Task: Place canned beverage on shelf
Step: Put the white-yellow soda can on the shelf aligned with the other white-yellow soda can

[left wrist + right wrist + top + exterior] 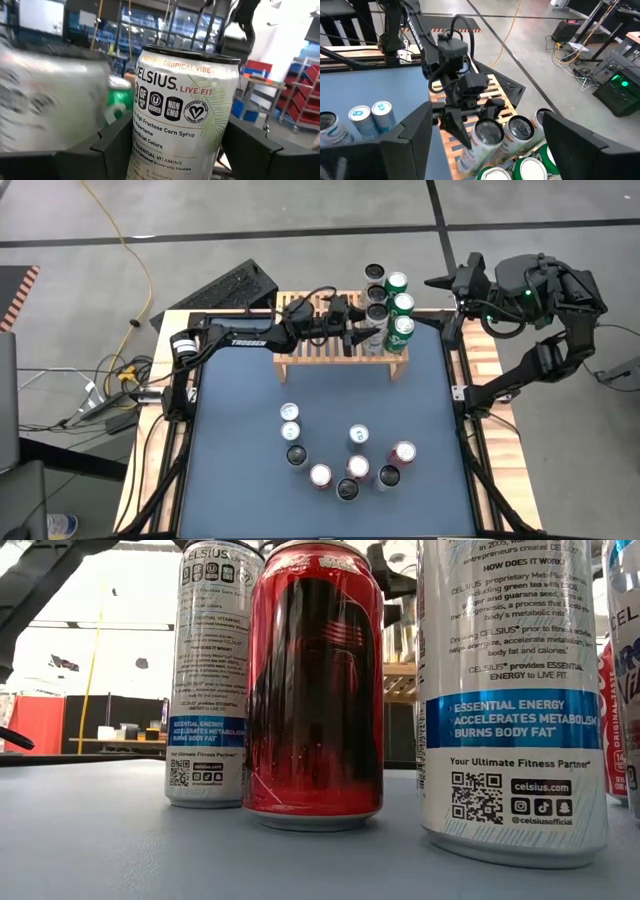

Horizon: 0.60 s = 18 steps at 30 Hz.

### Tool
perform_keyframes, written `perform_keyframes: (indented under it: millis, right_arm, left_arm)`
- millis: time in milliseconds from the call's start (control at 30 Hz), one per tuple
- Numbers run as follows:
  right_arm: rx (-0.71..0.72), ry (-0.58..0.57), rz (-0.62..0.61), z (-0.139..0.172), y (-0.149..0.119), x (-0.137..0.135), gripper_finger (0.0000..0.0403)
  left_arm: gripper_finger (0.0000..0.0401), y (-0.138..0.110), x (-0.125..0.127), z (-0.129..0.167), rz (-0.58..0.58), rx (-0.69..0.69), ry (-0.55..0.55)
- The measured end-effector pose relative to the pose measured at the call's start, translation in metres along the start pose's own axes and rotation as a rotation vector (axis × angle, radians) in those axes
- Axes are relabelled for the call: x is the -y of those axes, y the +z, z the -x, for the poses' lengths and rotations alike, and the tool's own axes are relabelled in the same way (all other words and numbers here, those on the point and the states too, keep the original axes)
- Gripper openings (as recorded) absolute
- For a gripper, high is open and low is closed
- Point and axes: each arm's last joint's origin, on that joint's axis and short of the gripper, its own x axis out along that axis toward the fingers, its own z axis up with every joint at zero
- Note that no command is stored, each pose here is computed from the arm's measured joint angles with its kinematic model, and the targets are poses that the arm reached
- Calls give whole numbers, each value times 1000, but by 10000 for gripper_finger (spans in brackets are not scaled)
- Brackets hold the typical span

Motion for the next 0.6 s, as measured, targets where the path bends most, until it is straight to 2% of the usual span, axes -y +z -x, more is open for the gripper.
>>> perform_keyframes:
  millis: [433, 600]
  right_arm:
    - [0, 1, 1, 0, 0, 0, 311]
    - [0, 2, -1, 0, 0, 0, 311]
  left_arm:
    - [245, -3, -1, -1, -14, -31, 23]
    - [245, -12, -3, -2, 2, -41, 15]
